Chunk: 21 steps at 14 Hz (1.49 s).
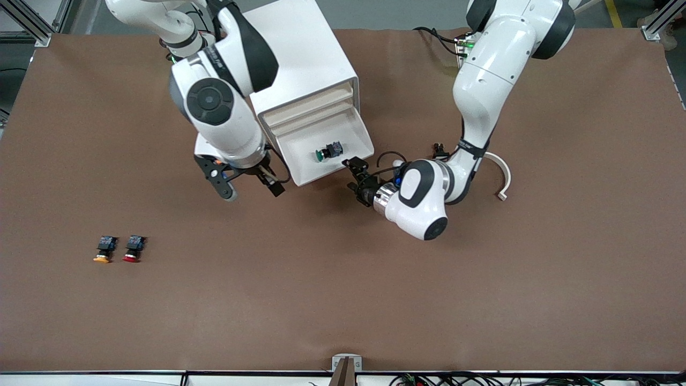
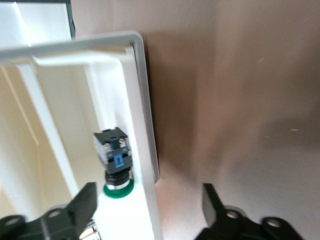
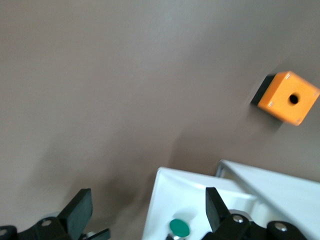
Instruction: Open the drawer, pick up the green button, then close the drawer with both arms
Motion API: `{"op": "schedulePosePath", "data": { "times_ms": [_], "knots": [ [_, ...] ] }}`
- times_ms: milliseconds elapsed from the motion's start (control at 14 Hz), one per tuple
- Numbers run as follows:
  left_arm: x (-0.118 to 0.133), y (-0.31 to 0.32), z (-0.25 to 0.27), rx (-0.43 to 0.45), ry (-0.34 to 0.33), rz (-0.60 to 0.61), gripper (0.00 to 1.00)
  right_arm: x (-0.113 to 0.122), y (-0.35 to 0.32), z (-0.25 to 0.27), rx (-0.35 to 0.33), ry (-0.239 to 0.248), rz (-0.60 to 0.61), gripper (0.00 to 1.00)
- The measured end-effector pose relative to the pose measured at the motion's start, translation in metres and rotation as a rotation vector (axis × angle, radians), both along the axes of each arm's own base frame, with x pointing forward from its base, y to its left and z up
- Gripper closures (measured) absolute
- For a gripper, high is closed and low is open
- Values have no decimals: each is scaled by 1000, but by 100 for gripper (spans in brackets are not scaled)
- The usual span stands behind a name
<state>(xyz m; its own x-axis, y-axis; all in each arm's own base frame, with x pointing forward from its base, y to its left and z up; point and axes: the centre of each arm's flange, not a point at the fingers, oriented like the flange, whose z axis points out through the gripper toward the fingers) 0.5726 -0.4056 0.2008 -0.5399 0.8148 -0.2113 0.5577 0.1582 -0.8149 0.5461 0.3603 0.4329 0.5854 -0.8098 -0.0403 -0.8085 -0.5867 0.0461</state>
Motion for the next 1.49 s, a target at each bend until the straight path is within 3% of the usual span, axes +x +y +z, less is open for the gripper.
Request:
{"op": "schedulePosePath", "data": {
  "times_ms": [142,285,641,925,1210,1495],
  "knots": [
    [18,26,26,85,-96,-98,0,-10,27,-21,-9,2,-30,0],
    [26,38,60,200,-246,-228,0,-24,49,-35,-22,11,-45,0],
    [48,79,168,182,-545,-431,0,-74,104,-68,-39,11,-81,0],
    [78,180,207,113,-642,-547,0,-101,122,-101,-23,-13,-70,0],
    [79,236,226,8,-725,-913,0,-115,132,-106,-31,-6,-44,0],
    [77,275,240,-72,-770,-1105,0,-127,138,-127,-60,14,-24,0]
  ]
}}
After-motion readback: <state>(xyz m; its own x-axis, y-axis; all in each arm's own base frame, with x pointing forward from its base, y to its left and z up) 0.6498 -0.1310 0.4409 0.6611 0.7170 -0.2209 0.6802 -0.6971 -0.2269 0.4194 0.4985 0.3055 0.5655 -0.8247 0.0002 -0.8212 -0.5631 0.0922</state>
